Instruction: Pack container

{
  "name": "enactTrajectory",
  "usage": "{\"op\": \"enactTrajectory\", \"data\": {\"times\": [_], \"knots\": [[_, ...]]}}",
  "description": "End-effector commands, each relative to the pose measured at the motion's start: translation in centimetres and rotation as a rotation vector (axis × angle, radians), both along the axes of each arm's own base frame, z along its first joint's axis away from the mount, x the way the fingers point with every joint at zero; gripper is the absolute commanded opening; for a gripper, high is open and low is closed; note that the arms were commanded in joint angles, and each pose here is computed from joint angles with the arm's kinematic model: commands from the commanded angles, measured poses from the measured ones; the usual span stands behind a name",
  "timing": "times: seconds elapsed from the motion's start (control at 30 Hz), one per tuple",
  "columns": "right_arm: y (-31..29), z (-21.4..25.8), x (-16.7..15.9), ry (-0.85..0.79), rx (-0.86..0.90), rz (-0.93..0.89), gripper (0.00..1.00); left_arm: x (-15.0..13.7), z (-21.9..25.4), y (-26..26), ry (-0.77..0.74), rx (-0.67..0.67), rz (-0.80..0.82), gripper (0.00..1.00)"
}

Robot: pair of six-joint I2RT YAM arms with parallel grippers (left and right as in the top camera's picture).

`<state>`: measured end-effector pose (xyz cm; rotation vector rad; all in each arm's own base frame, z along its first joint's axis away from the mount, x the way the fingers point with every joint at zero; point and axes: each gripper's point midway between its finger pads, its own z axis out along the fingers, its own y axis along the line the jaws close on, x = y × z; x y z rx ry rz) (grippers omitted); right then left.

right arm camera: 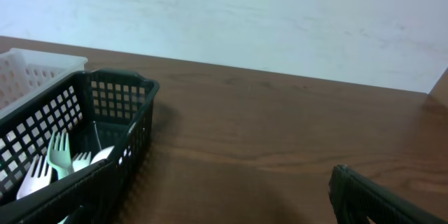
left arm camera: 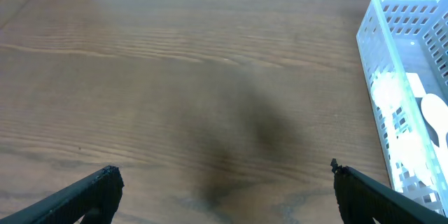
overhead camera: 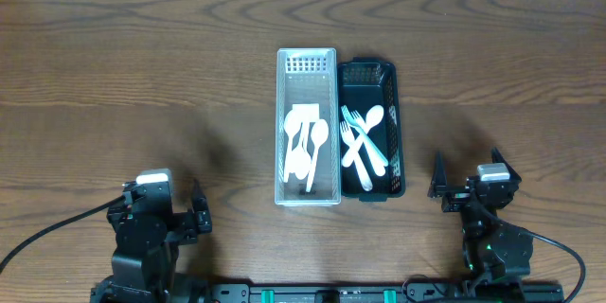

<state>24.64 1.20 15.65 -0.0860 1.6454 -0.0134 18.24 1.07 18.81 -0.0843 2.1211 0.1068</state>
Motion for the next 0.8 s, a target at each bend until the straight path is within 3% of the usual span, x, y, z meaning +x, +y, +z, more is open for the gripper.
{"op": "enactTrajectory", "data": {"times": [0.0, 0.5, 0.77], "knots": [[-0.1, 0.0, 0.0, -0.003, -0.012, -0.001, 0.99, 0.0, 0.0, 0.1, -0.002, 0.015, -0.003, 0.98], [-0.1, 0.0, 0.0, -0.003, -0.012, -0.001, 0.99, -0.1, -0.1, 0.1, 0.001, 0.016, -0.004, 0.98], [-0.1, 0.0, 0.0, -0.003, -0.012, -0.001, 0.99, -0.5, -1.0, 2.1, -0.002, -0.023, 0.112, 0.98]]}}
